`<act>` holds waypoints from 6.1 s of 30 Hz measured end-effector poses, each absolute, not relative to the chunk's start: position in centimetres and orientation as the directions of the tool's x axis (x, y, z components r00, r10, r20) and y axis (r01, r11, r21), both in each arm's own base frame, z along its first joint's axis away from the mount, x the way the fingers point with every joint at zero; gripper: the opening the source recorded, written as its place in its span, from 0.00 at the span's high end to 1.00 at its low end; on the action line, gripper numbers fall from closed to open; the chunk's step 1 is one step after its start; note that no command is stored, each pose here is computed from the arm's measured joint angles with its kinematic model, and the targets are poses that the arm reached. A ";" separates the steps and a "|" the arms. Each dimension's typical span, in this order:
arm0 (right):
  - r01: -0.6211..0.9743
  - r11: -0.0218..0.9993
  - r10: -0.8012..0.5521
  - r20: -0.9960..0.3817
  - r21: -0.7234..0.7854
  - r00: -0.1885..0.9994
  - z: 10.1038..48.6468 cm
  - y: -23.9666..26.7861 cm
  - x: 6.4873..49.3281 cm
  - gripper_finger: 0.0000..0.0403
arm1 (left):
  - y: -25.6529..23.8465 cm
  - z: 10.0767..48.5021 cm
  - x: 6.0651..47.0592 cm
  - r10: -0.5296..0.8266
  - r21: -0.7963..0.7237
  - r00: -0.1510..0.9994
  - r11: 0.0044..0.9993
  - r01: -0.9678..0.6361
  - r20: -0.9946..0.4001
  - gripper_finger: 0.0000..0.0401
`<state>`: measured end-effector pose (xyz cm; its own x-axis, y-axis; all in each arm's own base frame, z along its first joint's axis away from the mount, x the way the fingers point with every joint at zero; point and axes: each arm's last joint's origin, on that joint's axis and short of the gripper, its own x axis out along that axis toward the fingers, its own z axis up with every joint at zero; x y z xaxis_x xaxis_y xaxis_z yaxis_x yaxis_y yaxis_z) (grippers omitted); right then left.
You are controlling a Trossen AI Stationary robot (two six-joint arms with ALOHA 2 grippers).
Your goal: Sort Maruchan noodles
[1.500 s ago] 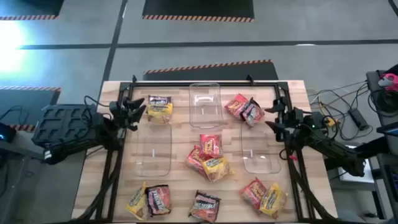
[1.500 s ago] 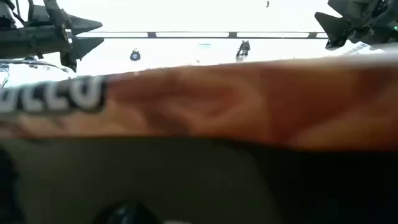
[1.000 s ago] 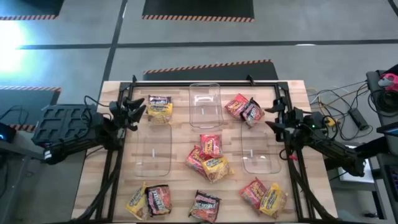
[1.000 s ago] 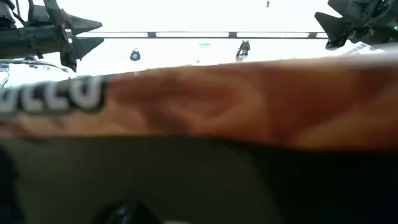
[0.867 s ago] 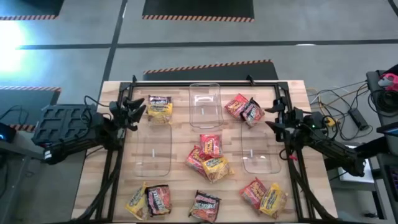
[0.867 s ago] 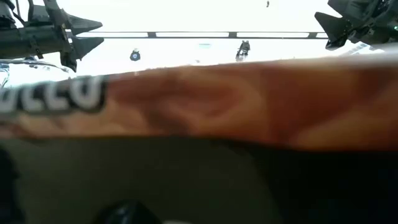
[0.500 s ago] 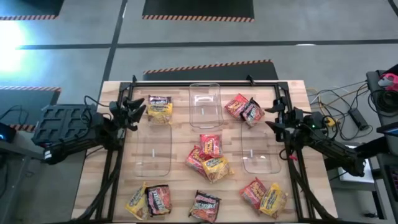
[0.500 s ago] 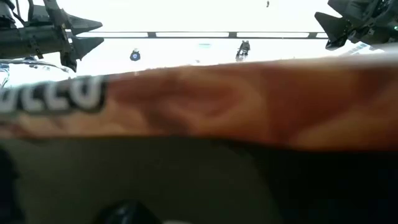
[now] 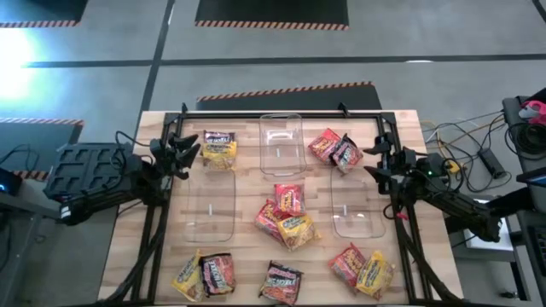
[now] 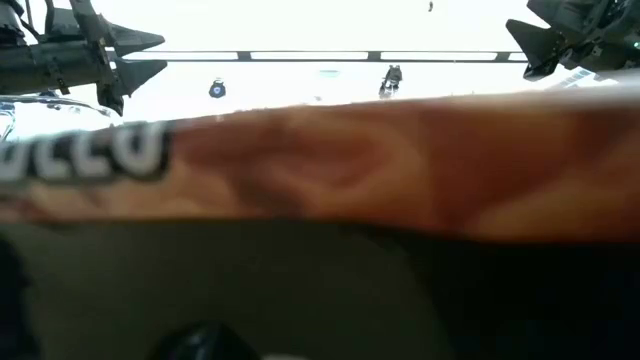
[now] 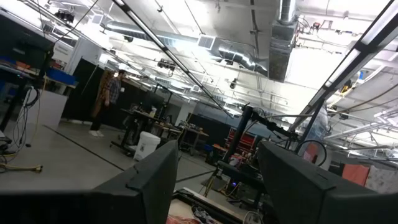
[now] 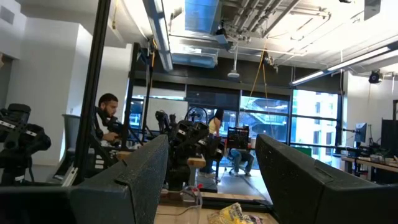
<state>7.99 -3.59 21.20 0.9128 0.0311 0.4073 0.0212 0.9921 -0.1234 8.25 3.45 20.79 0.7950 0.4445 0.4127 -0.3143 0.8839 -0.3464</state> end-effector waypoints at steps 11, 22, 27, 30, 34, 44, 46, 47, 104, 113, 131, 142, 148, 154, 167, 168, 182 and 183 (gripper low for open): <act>0.022 0.992 0.031 0.407 -0.123 0.913 21.2 -3.6 8.0 0.42 | 3.4 20.8 8.2 0.444 -0.346 0.795 0.884 -0.314 0.413 0.49; 0.021 0.992 0.031 0.407 -0.123 0.913 21.2 -3.6 8.0 0.42 | 3.4 20.8 8.2 0.445 -0.346 0.795 0.884 -0.315 0.413 0.49; 0.021 0.992 0.031 0.407 -0.123 0.913 21.2 -3.6 8.0 0.42 | 3.4 20.8 8.3 0.444 -0.346 0.795 0.884 -0.314 0.413 0.49; 0.021 0.992 0.031 0.407 -0.123 0.913 21.2 -3.6 8.0 0.42 | 3.4 20.8 8.3 0.444 -0.346 0.795 0.884 -0.314 0.413 0.49; 0.022 0.992 0.031 0.407 -0.123 0.913 21.2 -3.6 8.0 0.42 | 3.4 20.8 8.2 0.444 -0.347 0.795 0.884 -0.314 0.413 0.49; 0.022 0.992 0.031 0.407 -0.123 0.913 21.2 -3.6 8.0 0.42 | 3.4 20.8 8.2 0.444 -0.347 0.795 0.884 -0.314 0.413 0.49; 0.022 0.992 0.031 0.408 -0.123 0.913 21.2 -3.6 8.0 0.42 | 3.4 20.8 8.3 0.444 -0.346 0.795 0.884 -0.314 0.413 0.49; 0.021 0.992 0.031 0.407 -0.123 0.913 21.2 -3.6 8.0 0.42 | 3.4 20.8 8.3 0.444 -0.346 0.795 0.884 -0.314 0.413 0.49; 0.021 0.992 0.031 0.407 -0.123 0.913 21.2 -3.6 8.0 0.42 | 3.4 20.8 8.3 0.445 -0.346 0.795 0.884 -0.315 0.412 0.49; 0.021 0.992 0.031 0.407 -0.123 0.913 21.2 -3.6 8.0 0.42 | 3.4 20.8 8.3 0.445 -0.346 0.795 0.884 -0.315 0.413 0.49; -0.002 1.000 0.008 0.414 -0.013 0.910 21.2 -3.7 8.0 0.42 | 3.4 21.1 8.1 0.442 -0.365 0.779 0.884 -0.293 0.445 0.49; 0.000 1.000 0.004 0.415 -0.010 0.910 21.2 -3.7 8.0 0.42 | 3.5 20.9 8.2 0.473 -0.376 0.774 0.868 -0.325 0.421 0.49; 0.060 0.997 -0.077 0.435 0.052 0.897 21.3 -3.9 7.9 0.42 | 3.5 20.7 8.2 0.475 -0.375 0.782 0.865 -0.333 0.403 0.49; 0.128 0.990 -0.144 0.444 0.066 0.884 21.3 -4.1 7.9 0.42 | 3.6 20.7 8.3 0.476 -0.357 0.783 0.868 -0.345 0.400 0.49; 0.333 0.925 -0.380 0.493 0.186 0.783 21.5 -4.8 7.6 0.42 | 3.7 20.9 8.7 0.476 -0.331 0.776 0.873 -0.359 0.414 0.49; 0.330 0.925 -0.381 0.490 0.191 0.784 21.5 -4.8 7.6 0.42 | 3.8 20.9 8.8 0.477 -0.325 0.778 0.873 -0.364 0.409 0.49; 0.214 0.911 -0.376 0.495 0.353 0.783 21.6 -4.8 7.6 0.42 | 4.1 21.4 9.6 0.482 -0.317 0.790 0.870 -0.378 0.380 0.49; 0.211 0.909 -0.377 0.493 0.359 0.784 21.6 -4.8 7.7 0.42 | 4.1 21.8 9.7 0.481 -0.314 0.789 0.870 -0.379 0.382 0.49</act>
